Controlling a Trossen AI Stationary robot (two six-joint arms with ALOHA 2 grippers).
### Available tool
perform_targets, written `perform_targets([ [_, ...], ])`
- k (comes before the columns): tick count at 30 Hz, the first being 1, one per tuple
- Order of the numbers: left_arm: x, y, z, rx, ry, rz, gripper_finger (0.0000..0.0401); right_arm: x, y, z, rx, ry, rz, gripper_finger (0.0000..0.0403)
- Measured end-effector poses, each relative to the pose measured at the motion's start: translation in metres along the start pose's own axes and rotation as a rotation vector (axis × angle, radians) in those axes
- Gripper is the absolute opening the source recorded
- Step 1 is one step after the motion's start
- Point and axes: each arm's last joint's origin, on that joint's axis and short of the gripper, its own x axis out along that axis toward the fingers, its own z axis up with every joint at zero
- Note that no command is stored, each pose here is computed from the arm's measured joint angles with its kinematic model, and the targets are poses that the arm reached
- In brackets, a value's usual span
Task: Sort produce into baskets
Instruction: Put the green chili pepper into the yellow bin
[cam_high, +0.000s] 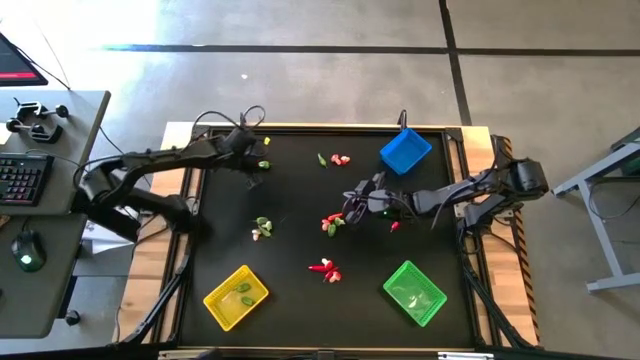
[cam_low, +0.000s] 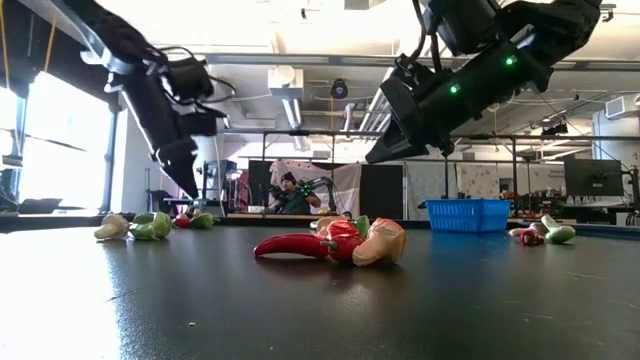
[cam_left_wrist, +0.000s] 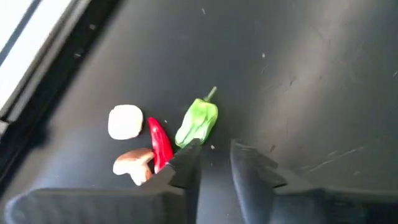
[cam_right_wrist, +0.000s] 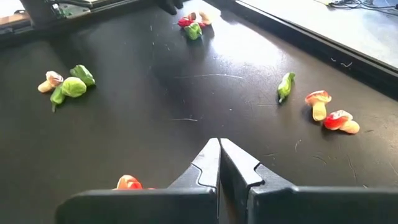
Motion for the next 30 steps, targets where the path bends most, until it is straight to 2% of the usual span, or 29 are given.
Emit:
perform_targets([
  [8,0.023,0.001,0.008,0.101,0.048,0.005,0.0169,0.0,0.0,0.0,-0.001,-0.005,-0.015,0.0],
  [17,0.038,0.002,0.008,0.133,0.068,0.041,0.0183,0.0,-0.001,0.0,-0.003,-0.002,-0.017,0.0],
  [22,0.044,0.001,0.008,0.148,0.073,0.03,0.0156,0.0,-0.001,0.0,-0.003,-0.005,-0.025,0.0],
  [30,0.058,-0.002,0.008,0.17,0.072,-0.019,0.0056,0.0,-0.001,0.0,-0.004,-0.003,-0.026,0.0],
])
